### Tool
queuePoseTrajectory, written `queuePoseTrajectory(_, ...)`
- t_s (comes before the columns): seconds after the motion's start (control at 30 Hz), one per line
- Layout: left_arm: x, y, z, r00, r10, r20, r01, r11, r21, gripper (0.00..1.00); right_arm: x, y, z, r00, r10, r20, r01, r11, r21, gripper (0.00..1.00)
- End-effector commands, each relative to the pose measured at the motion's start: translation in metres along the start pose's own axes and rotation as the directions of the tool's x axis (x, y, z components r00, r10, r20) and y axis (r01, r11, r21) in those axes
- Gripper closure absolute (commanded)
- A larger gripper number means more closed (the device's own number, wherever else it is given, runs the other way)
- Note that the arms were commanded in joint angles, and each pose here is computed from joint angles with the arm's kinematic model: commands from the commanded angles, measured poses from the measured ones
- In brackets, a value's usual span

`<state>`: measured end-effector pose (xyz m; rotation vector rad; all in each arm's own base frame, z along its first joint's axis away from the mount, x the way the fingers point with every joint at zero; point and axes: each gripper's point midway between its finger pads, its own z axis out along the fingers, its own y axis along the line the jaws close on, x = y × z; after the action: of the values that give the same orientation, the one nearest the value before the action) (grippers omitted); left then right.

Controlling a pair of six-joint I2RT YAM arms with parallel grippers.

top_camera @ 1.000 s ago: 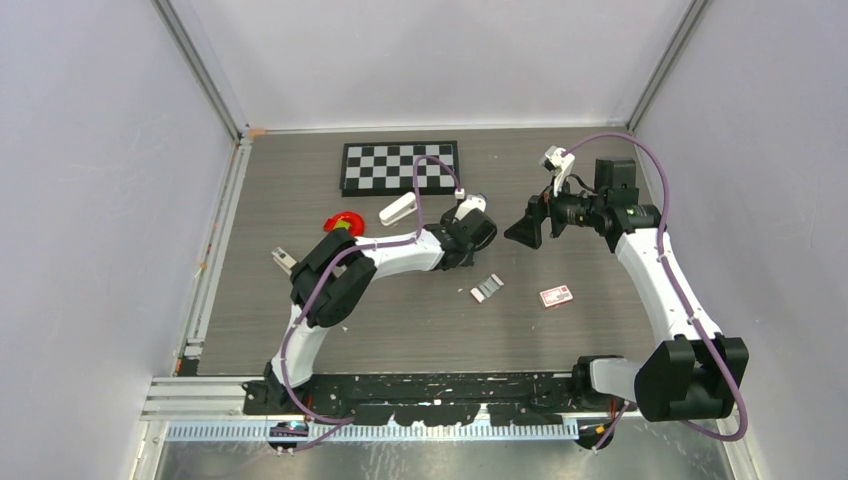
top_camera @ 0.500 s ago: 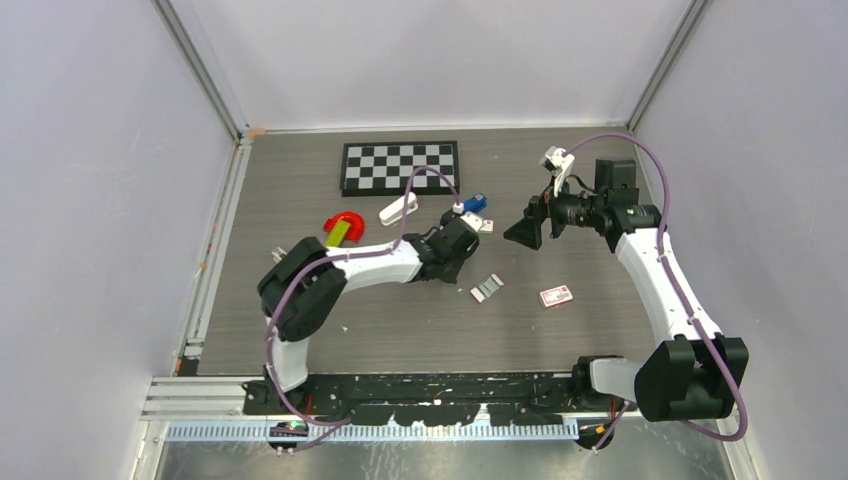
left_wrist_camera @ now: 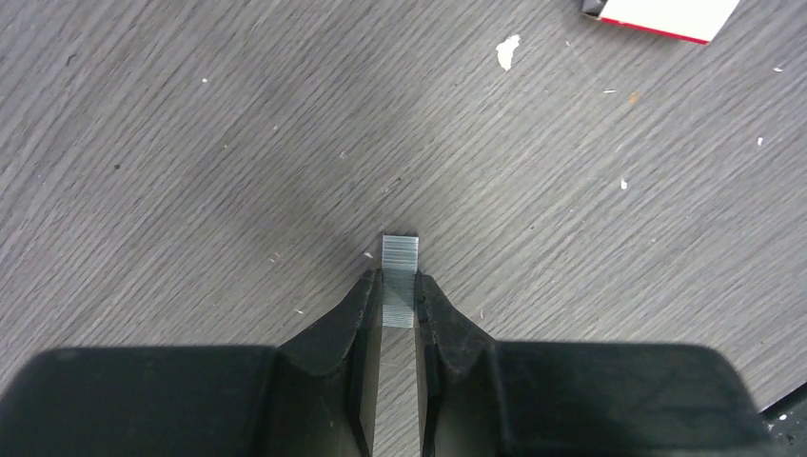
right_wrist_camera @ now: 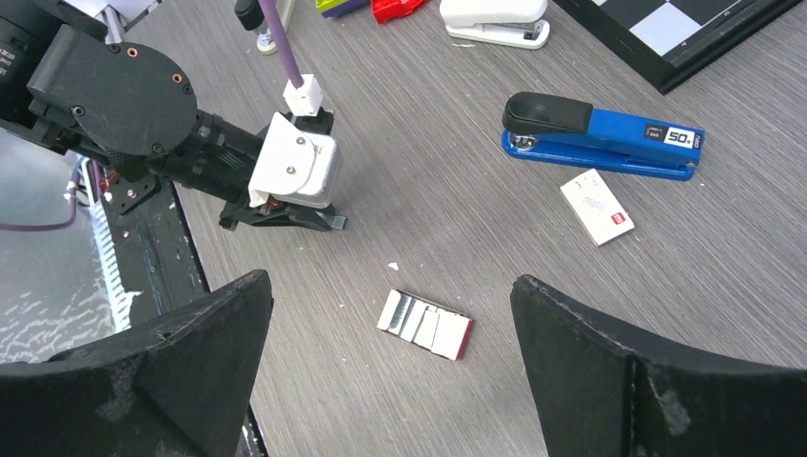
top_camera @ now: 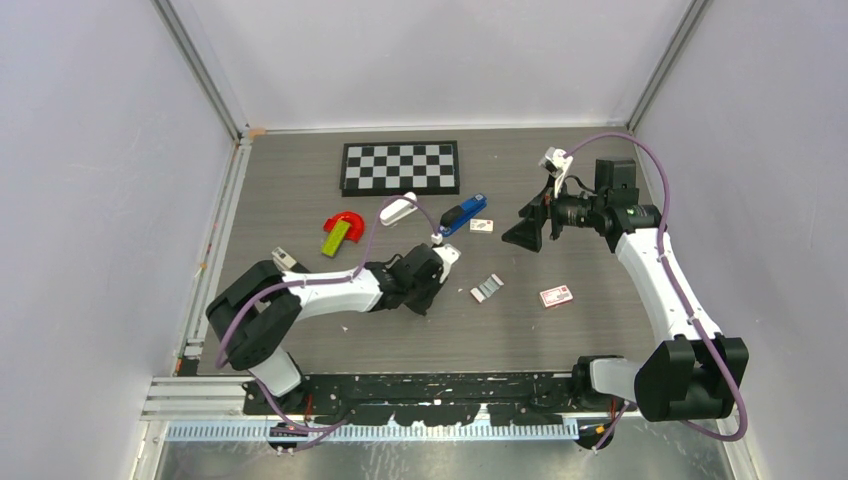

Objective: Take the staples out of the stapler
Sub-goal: Move the staple to the center of the board, then pick up the staple from the center of the board.

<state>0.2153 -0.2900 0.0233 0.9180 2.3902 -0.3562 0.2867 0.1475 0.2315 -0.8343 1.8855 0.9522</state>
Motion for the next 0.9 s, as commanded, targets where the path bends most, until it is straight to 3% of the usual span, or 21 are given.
queuePoseTrajectory(0.0, -0.017, -0.013, -0.006, 0.997, 0.021, 0.075, -0.026, 0.998, 0.064, 0.81, -0.011, 0.006, -0.002, 0.999, -0.039, 0.028, 0.040, 0.999, -0.031, 0.00)
queuePoseTrajectory(0.17, -0.014, -0.013, -0.006, 0.998, 0.018, 0.066, -0.022, 0.997, 0.069, 0.72, -0.010, 0.006, -0.002, 0.999, -0.042, 0.028, 0.043, 0.999, -0.033, 0.01)
queuePoseTrajectory(0.33, -0.024, -0.018, -0.019, 0.995, 0.005, 0.101, -0.015, 0.995, 0.095, 0.49, -0.008, 0.007, -0.002, 0.999, -0.047, 0.023, 0.048, 0.998, -0.042, 0.00)
queuePoseTrajectory(0.53, -0.050, -0.018, -0.063, 0.971, -0.012, 0.237, -0.014, 0.994, 0.109, 0.39, -0.002, 0.015, -0.004, 0.994, -0.106, -0.007, 0.105, 0.991, -0.082, 0.00)
queuePoseTrajectory(0.63, -0.059, -0.012, -0.088, 0.949, -0.032, 0.314, -0.001, 0.994, 0.107, 0.24, 0.006, 0.025, -0.002, 0.984, -0.174, -0.048, 0.167, 0.978, -0.123, 0.00)
queuePoseTrajectory(0.7, -0.061, -0.009, -0.101, 0.935, -0.060, 0.350, 0.020, 0.993, 0.116, 0.16, 0.015, 0.033, 0.001, 0.964, -0.250, -0.095, 0.233, 0.960, -0.157, 0.00)
queuePoseTrajectory(0.87, -0.055, 0.014, -0.125, 0.895, -0.174, 0.411, 0.136, 0.983, 0.121, 0.04, 0.042, 0.055, 0.014, 0.828, -0.538, -0.155, 0.472, 0.820, -0.322, 0.00)
